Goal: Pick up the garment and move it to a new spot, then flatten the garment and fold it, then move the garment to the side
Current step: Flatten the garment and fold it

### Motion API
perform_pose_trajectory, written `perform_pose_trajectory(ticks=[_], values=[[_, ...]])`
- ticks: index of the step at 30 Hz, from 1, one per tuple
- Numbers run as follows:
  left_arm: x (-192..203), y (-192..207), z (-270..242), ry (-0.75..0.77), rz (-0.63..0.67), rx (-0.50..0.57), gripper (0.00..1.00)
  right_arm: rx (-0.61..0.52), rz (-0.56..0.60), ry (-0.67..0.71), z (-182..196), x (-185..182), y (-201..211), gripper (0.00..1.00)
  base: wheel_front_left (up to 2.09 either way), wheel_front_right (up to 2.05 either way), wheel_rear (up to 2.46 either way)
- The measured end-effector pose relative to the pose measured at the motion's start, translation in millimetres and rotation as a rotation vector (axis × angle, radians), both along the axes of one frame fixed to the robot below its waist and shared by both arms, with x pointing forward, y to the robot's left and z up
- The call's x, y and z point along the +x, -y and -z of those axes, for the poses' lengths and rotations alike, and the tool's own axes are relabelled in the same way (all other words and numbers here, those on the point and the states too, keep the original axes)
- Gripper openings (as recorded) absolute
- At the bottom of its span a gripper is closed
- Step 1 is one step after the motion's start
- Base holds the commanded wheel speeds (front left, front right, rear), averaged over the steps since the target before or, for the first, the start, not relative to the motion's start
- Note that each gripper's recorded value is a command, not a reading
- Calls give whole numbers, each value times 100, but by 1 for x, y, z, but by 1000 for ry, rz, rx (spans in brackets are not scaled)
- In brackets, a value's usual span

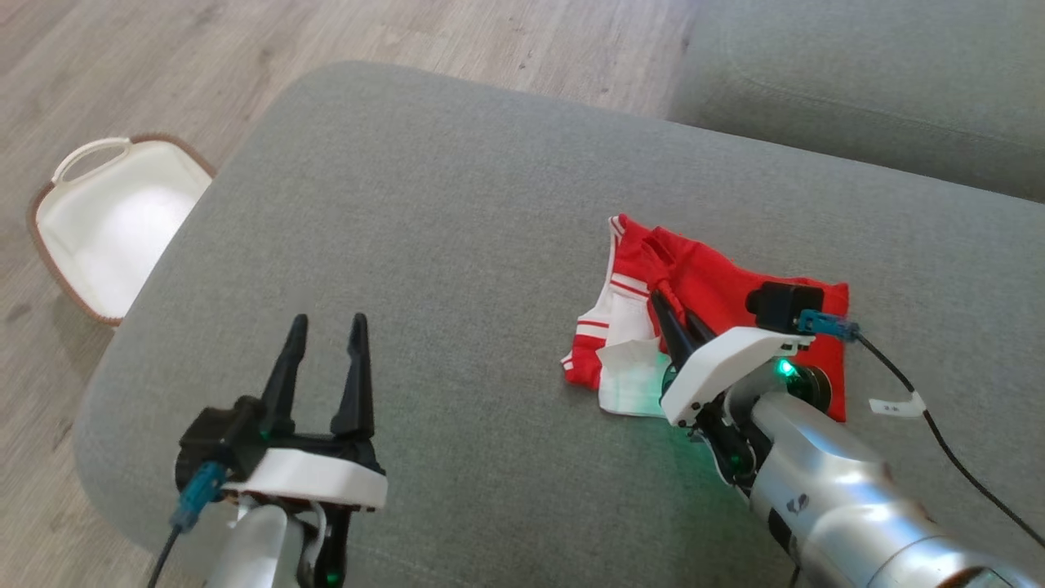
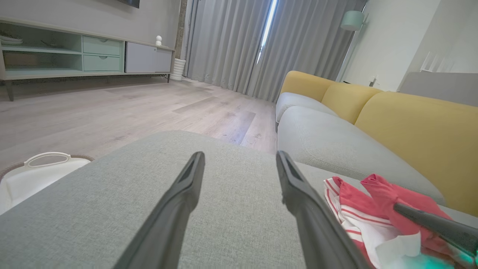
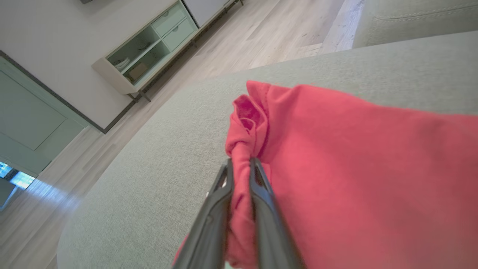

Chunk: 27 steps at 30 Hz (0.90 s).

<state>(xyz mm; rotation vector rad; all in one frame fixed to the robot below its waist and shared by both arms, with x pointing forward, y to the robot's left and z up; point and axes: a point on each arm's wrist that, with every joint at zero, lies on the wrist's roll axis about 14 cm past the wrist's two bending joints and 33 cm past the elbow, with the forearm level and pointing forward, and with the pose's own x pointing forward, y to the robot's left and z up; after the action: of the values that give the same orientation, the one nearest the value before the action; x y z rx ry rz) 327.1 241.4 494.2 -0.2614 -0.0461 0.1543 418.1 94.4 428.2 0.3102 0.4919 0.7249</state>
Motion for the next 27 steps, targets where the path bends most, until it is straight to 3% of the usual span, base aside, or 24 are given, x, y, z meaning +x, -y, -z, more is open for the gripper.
perform_pose_trajectory(ticks=[5,7,11,16,22,27], values=[[-3,-3,5,-15,-15,-8,100,-9,-16,-24,9,-2,-6,0,0,0,0],[-3,-5,6,-19,-20,-7,100,8,-29,-37,9,-5,-12,100,0,0,0],[-2,-5,4,-14,-21,-15,100,89,-166,-73,-5,-39,-47,100,0,0,0],[4,1,1,-3,4,-16,100,128,-158,-95,-12,-46,-48,100,0,0,0],[16,11,-6,22,40,-17,100,91,-74,4,-28,-14,-23,100,0,0,0],[32,23,-18,60,77,-17,100,74,103,229,-88,53,28,100,0,0,0]])
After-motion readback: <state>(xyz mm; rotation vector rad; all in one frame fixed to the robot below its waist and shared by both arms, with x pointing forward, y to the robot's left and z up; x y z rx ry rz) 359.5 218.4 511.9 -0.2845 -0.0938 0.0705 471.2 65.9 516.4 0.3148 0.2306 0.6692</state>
